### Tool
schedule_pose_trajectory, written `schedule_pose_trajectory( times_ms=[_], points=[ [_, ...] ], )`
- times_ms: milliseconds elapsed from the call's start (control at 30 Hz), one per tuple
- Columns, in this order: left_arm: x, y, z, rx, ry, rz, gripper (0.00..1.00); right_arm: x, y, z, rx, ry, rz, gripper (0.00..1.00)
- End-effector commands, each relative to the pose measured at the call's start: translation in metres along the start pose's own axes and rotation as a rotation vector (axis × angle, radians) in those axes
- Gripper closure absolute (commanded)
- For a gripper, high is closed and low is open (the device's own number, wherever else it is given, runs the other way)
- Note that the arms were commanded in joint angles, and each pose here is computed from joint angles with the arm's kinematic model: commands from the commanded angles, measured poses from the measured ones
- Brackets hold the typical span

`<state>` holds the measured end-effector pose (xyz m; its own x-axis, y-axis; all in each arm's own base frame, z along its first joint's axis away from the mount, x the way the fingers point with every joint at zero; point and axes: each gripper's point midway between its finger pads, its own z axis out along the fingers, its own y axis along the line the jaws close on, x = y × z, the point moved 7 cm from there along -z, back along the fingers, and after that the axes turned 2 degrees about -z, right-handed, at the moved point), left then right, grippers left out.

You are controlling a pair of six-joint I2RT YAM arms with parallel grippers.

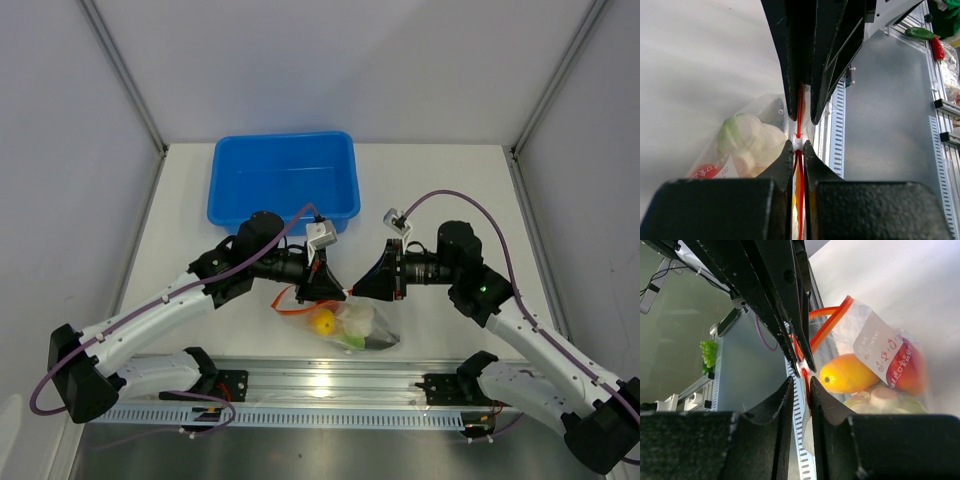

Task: Place the food in the zip-top bag and seal the zipper
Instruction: Zip the zipper food storage bag at the center of the board.

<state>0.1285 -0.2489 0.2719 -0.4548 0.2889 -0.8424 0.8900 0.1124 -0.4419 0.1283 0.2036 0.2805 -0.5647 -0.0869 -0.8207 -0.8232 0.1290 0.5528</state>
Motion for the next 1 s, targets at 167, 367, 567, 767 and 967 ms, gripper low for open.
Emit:
schedule_pose_trajectory(
  times_ms=[167,367,567,767,967],
  points=[
    [-0.005,-0.003,-0.004,0.010,-0.019,0.025,0.99,0.002,-0.002,0.001,-0.026,0.009,-0.025,0.77],
    [-0.004,-0.002,-0.004,0.011,-0.018,0.023,1.00,0.004,-0.004,0.001,-0.016,0.009,-0.020,0.97],
    [-0.003,-0.001,-0.004,0.006,-0.016,0.019,1.00,0.001,-0.007,0.001,0.021,-0.014,-0.016,1.00],
    [-0.001,0.003,-0.008,-0.052,-0.016,-0.004,0.99,-0.002,-0.013,-0.004,0.140,-0.070,-0.020,1.00],
    [0.005,0.005,-0.014,-0.090,-0.026,-0.016,0.99,-0.003,-0.017,-0.013,0.198,-0.100,0.006,1.00]
  ],
)
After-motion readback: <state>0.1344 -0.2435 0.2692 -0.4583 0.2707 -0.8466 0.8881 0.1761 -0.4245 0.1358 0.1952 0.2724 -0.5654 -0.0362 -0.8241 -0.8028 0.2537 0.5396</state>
